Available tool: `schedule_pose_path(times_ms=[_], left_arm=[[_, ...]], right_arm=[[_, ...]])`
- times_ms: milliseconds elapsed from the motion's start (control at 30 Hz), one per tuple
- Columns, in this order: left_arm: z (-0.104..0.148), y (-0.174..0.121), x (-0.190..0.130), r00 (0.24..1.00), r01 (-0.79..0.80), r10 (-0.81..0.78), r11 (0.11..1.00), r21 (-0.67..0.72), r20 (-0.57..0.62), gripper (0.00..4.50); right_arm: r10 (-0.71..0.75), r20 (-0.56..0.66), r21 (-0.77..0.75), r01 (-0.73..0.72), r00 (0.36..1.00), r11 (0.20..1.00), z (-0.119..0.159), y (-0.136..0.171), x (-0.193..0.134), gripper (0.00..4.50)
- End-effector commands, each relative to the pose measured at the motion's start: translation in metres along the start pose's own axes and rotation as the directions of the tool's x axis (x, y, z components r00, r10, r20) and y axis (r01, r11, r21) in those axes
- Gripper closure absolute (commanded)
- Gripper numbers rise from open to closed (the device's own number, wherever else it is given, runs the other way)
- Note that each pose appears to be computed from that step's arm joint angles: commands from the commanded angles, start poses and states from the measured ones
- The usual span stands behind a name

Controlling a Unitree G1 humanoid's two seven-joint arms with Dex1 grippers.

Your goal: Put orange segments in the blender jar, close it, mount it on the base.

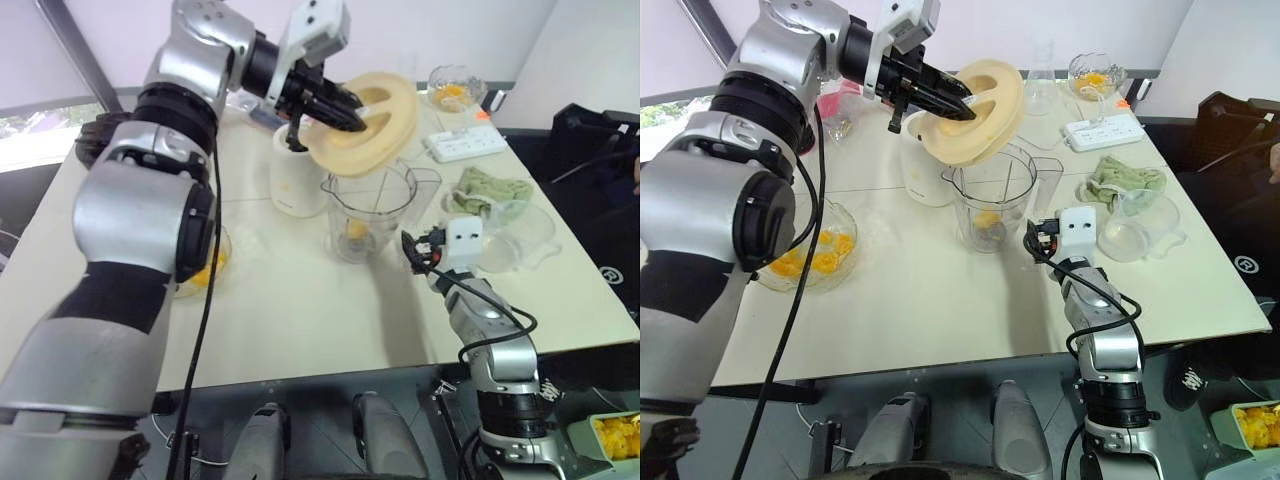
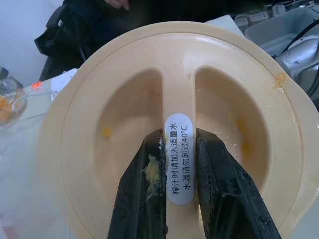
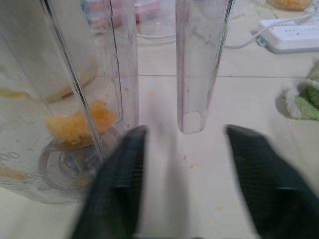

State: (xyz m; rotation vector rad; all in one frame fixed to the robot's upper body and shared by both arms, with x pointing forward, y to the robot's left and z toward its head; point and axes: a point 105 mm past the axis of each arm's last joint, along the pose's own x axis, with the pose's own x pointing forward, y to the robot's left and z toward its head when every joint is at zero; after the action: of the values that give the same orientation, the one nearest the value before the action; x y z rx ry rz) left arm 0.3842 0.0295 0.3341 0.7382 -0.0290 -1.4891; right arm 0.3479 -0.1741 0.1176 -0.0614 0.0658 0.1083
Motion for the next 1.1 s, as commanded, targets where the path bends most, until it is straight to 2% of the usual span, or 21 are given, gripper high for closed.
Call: schedule_pose_path(times_ms=[33, 333, 833, 933, 1067, 1100], left_arm=[[0.017, 0.004, -0.007, 0.999, -0.026, 0.023, 0.998, 0.053, 0.047, 4.24], [0.017, 0.004, -0.008, 0.999, -0.025, 0.023, 0.998, 0.053, 0.047, 4.24], [0.014, 0.003, -0.015, 0.999, -0.021, 0.019, 0.999, 0.048, 0.049, 4.24], [0.013, 0.002, -0.015, 0.999, -0.022, 0.02, 0.999, 0.047, 0.05, 4.24], [0.012, 0.002, -0.016, 0.999, -0.023, 0.02, 0.999, 0.044, 0.049, 4.24], [0.011, 0.002, -0.015, 0.999, -0.018, 0.016, 0.999, 0.039, 0.046, 4.24]], right_arm=[[-0.019, 0.079, -0.019, 0.02, 0.997, 1.0, 0.024, -0.004, 0.001, 0.61], [-0.017, 0.116, -0.019, 0.02, 0.993, 1.0, 0.04, -0.004, 0.026, 0.61], [-0.036, 0.125, -0.014, 0.038, 0.992, 0.999, 0.037, -0.011, 0.062, 0.61], [-0.034, 0.133, -0.018, 0.037, 0.991, 0.999, 0.038, -0.012, 0.064, 1.45], [-0.032, 0.132, -0.015, 0.034, 0.991, 0.999, 0.038, -0.011, 0.065, 3.39], [-0.031, 0.129, -0.01, 0.032, 0.991, 0.999, 0.037, -0.011, 0.064, 3.39]])
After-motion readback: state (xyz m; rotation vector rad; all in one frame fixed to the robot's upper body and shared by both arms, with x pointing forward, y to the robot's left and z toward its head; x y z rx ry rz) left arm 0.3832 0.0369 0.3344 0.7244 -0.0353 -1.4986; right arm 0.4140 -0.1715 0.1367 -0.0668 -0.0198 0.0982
